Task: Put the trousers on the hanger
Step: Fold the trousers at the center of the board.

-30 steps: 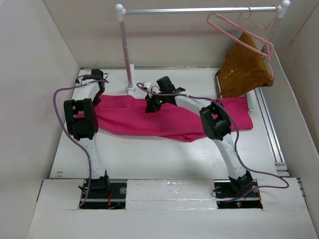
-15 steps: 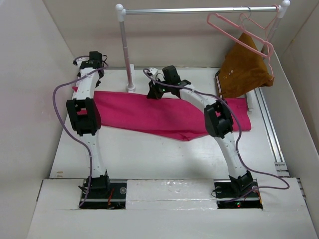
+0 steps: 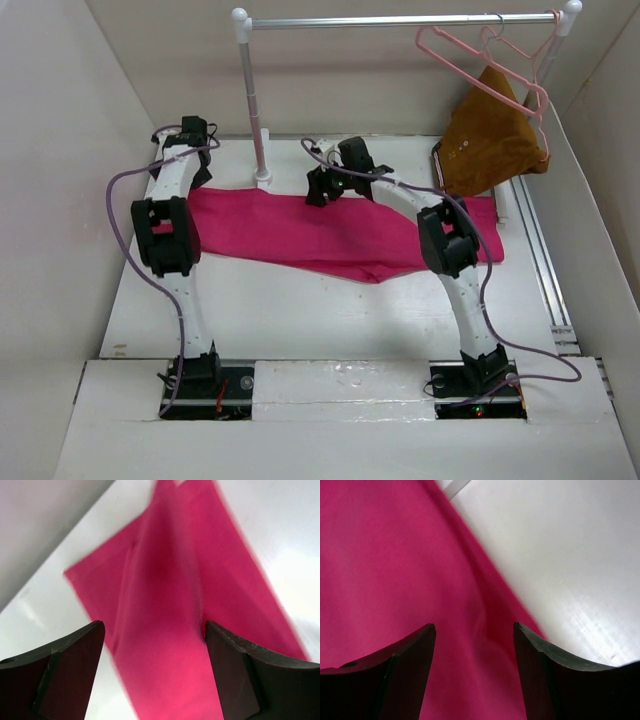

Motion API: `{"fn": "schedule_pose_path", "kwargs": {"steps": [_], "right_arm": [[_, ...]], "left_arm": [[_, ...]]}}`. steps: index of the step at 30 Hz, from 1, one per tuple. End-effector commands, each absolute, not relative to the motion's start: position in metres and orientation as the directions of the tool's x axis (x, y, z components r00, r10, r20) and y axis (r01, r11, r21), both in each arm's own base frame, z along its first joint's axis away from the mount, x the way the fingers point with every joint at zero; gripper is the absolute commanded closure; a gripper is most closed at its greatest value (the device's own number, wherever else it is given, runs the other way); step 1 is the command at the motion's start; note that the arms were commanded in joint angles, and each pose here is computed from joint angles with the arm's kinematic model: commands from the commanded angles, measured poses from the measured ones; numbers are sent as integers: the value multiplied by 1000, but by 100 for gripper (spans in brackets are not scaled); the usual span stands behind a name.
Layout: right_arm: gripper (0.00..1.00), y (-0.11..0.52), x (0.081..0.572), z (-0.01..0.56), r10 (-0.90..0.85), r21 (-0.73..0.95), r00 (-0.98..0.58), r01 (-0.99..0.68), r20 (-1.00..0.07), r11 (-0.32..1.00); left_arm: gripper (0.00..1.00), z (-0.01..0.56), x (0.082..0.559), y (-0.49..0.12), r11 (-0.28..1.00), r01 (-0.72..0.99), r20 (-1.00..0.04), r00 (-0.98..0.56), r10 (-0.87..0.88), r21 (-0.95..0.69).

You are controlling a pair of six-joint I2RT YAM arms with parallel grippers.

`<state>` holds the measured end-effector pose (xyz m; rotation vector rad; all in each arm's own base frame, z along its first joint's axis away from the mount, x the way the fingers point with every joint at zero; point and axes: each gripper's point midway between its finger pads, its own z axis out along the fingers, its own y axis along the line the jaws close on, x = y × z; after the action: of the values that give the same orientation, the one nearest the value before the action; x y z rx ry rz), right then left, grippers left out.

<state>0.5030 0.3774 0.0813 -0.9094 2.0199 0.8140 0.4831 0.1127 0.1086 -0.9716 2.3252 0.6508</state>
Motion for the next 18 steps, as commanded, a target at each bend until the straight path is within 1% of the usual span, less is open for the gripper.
{"fn": "schedule_pose_path", "kwargs": {"steps": [1, 2, 3, 4, 6, 7, 8, 9, 10, 11, 12, 14, 16, 18], "right_arm": [[31, 401, 477, 158, -284, 142, -303, -870, -910, 472], [33, 395, 467, 146, -301, 157, -328, -865, -895, 477], [35, 398, 456, 164, -292, 139, -300, -874, -908, 465], [39, 397, 448, 165, -298, 137, -300, -874, -906, 466], [50, 394, 426, 170, -308, 128, -298, -874, -903, 469], [61, 394, 419, 170, -314, 125, -297, -874, -902, 470], [80, 393, 413, 169, -322, 119, -298, -871, -899, 476], [86, 392, 400, 169, -337, 118, -298, -878, -893, 464], [89, 389, 397, 169, -346, 114, -299, -877, -889, 466], [96, 389, 391, 170, -362, 105, -295, -881, -884, 461], [96, 387, 376, 177, -397, 73, -273, -890, -877, 450], [96, 383, 376, 179, -404, 59, -266, -887, -875, 457], [98, 385, 365, 190, -416, 32, -234, -899, -879, 436], [99, 384, 357, 194, -434, 18, -214, -910, -875, 414]], "left_arm": [[22, 173, 461, 117, 600, -800, -728, -428, -536, 28], [22, 195, 452, 115, 584, -810, -743, -351, -569, -64], [20, 201, 451, 117, 572, -812, -753, -301, -586, -120], [20, 183, 437, 119, 561, -820, -732, -313, -605, -112], [20, 191, 429, 128, 526, -822, -721, -228, -654, -218], [20, 173, 418, 129, 516, -830, -694, -244, -677, -212], [20, 169, 417, 128, 516, -820, -666, -242, -705, -248], [20, 162, 414, 140, 483, -833, -648, -214, -731, -270], [20, 148, 409, 140, 478, -835, -621, -228, -750, -271], [20, 140, 408, 139, 478, -832, -600, -236, -765, -282], [18, 128, 409, 139, 474, -830, -585, -236, -776, -294], [18, 123, 413, 137, 481, -823, -580, -242, -778, -302], [14, 120, 418, 139, 472, -825, -581, -229, -781, -310], [12, 114, 427, 137, 491, -808, -574, -243, -782, -326]]}}
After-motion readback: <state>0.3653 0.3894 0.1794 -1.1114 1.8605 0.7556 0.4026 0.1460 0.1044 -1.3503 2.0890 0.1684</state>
